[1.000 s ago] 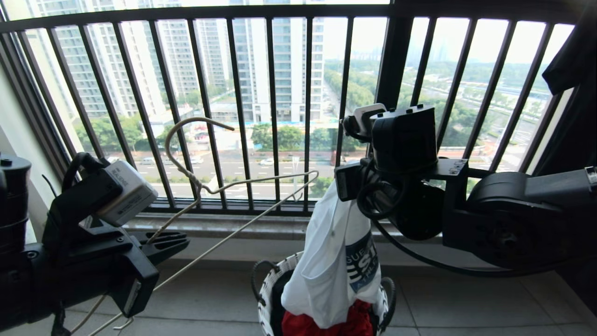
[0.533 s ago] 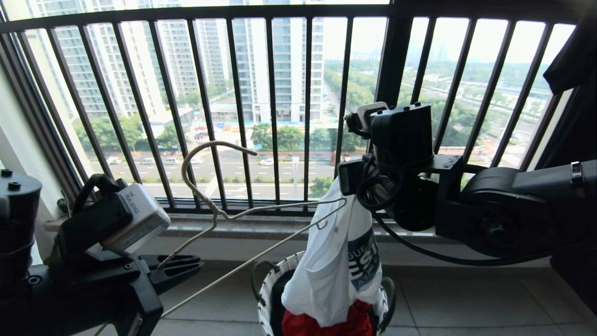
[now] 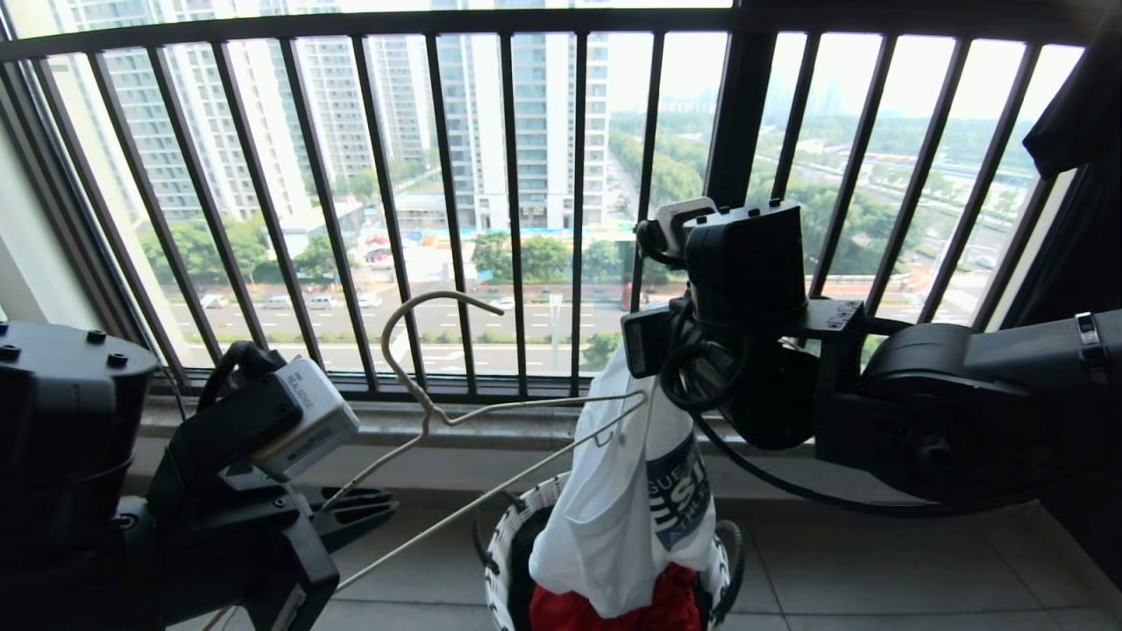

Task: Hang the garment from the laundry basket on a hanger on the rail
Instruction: Hang the clothes on the clothes rack

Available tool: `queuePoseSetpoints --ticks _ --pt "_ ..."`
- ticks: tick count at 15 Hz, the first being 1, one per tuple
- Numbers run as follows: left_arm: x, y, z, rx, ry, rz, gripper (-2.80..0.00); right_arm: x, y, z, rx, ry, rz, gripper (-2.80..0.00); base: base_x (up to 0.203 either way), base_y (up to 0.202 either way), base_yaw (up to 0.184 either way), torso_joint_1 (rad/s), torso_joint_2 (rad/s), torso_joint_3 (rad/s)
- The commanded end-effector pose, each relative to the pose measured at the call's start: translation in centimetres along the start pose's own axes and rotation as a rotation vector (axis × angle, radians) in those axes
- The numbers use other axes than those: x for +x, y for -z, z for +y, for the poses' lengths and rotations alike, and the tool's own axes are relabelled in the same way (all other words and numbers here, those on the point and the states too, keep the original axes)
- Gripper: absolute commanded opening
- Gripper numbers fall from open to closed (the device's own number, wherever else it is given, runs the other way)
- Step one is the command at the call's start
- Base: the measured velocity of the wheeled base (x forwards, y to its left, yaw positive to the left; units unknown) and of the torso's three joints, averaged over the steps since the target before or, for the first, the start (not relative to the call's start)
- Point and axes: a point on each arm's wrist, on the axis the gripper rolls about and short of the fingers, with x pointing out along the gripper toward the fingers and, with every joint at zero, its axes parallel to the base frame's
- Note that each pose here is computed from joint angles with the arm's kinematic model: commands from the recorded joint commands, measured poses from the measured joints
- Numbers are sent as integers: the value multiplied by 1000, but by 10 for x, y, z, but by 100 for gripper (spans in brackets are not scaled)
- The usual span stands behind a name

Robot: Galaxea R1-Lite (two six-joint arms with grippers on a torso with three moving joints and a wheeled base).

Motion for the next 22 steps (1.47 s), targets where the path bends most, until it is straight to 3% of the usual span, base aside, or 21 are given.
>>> queuePoseSetpoints --ticks 1,10,14,17,20,22 --pt "1 0 0 2 -6 5 -280 -3 0 2 1 -4 -4 -280 0 0 0 0 0 0" --pt "11 -1 1 -1 -7 2 -280 -18 5 23 -18 -60 -1 -280 0 0 0 0 0 0" --pt "22 -1 0 0 -10 -21 -280 -24 3 32 21 -87 -28 -280 0 0 0 0 0 0" --pt "24 -4 1 -34 -17 -32 -280 -26 0 36 58 -100 -50 -280 0 0 0 0 0 0" --pt "30 -6 5 -34 -143 -9 -280 -21 -5 29 77 -70 -63 -280 0 0 0 0 0 0" --pt "35 -13 8 -46 -216 -46 -280 -14 -9 20 89 -39 -69 -280 0 0 0 0 0 0"
